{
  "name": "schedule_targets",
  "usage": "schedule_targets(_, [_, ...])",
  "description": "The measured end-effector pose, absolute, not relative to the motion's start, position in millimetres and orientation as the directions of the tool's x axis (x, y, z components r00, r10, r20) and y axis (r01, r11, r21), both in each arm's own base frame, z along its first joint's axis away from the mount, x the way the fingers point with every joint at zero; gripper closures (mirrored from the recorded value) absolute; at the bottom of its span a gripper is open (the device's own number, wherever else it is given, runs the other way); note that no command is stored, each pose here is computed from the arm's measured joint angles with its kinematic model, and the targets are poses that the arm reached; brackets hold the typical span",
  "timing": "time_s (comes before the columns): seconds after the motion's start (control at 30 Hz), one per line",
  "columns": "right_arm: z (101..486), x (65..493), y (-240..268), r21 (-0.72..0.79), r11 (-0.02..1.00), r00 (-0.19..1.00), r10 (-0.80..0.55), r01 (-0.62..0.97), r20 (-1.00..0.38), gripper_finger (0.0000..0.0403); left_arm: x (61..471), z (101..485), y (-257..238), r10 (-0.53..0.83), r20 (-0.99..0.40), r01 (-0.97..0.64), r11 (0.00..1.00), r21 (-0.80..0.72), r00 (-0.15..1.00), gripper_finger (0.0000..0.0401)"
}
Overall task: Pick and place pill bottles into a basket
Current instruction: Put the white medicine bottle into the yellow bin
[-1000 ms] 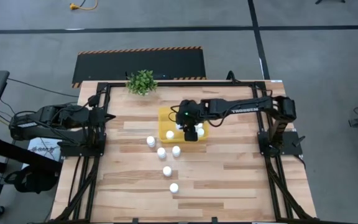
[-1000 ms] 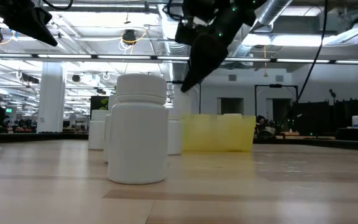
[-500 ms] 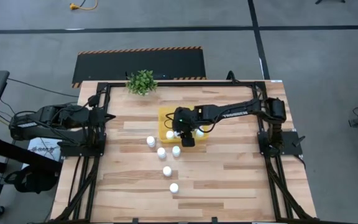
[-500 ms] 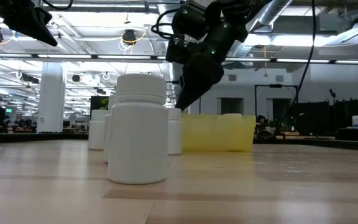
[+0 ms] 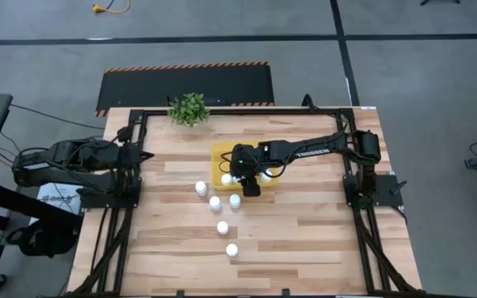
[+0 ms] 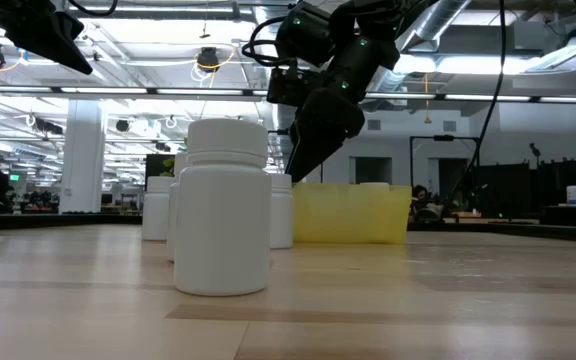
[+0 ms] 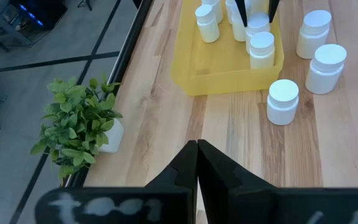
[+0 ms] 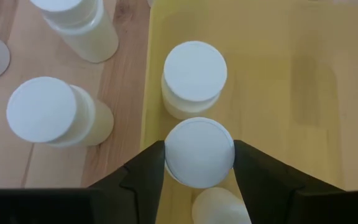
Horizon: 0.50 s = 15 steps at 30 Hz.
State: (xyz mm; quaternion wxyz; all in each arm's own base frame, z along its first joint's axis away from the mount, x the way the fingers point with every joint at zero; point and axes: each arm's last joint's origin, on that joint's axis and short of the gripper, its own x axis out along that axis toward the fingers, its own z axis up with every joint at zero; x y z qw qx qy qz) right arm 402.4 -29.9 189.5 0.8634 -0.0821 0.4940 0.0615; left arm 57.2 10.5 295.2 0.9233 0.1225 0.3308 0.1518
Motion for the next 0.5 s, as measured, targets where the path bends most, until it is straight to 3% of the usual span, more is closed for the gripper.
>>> schedule_targets(0.5, [189.6, 402.3, -30.0, -0.097, 0.974, 0.504, 0.021, -0.206, -0.863, 0.0187, 57.2, 295.2, 10.5, 0.361, -0.574, -0.199, 0.924, 0.327, 0.735, 0.0401])
